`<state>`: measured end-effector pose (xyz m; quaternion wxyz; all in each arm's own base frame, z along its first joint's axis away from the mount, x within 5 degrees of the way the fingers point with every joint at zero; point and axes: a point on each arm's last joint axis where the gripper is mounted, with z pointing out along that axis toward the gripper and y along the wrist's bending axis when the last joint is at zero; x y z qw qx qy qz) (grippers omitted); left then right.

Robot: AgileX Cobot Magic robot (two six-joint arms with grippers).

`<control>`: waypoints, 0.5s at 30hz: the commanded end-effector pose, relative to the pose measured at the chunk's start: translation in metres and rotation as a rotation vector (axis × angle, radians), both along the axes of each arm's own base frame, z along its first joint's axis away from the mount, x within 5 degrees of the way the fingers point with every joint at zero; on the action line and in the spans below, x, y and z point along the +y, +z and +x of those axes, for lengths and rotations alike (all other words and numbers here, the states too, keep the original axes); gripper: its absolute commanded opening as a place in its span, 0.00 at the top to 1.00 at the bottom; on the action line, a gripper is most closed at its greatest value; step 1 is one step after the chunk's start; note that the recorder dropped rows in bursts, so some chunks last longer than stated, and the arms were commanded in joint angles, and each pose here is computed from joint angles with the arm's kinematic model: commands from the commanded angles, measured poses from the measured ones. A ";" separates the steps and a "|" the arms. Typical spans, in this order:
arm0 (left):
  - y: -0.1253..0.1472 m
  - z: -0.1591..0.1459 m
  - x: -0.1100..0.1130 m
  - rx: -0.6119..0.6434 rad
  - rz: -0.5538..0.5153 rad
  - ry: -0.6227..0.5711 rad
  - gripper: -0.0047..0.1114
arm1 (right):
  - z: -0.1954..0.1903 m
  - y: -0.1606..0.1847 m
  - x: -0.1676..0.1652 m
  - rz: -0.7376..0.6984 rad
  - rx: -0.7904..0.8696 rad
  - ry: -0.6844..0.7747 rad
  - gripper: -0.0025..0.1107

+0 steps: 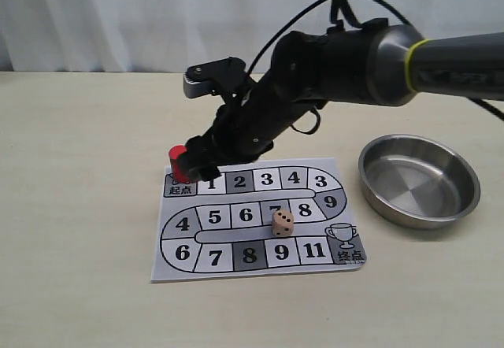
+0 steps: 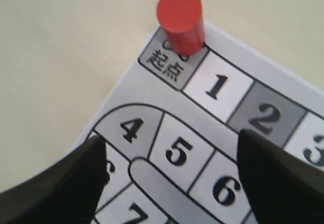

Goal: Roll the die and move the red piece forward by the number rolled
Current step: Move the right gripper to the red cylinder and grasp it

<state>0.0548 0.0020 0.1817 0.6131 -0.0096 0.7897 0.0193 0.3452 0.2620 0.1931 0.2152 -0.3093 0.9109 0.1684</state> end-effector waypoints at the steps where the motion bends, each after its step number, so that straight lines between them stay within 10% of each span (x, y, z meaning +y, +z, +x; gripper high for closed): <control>1: 0.003 0.000 0.000 -0.017 -0.001 -0.008 0.96 | 0.018 -0.003 0.021 0.045 -0.080 0.005 0.32; 15: 0.003 0.000 0.000 -0.017 -0.001 -0.008 0.96 | 0.044 -0.047 0.059 0.123 -0.312 -0.030 0.32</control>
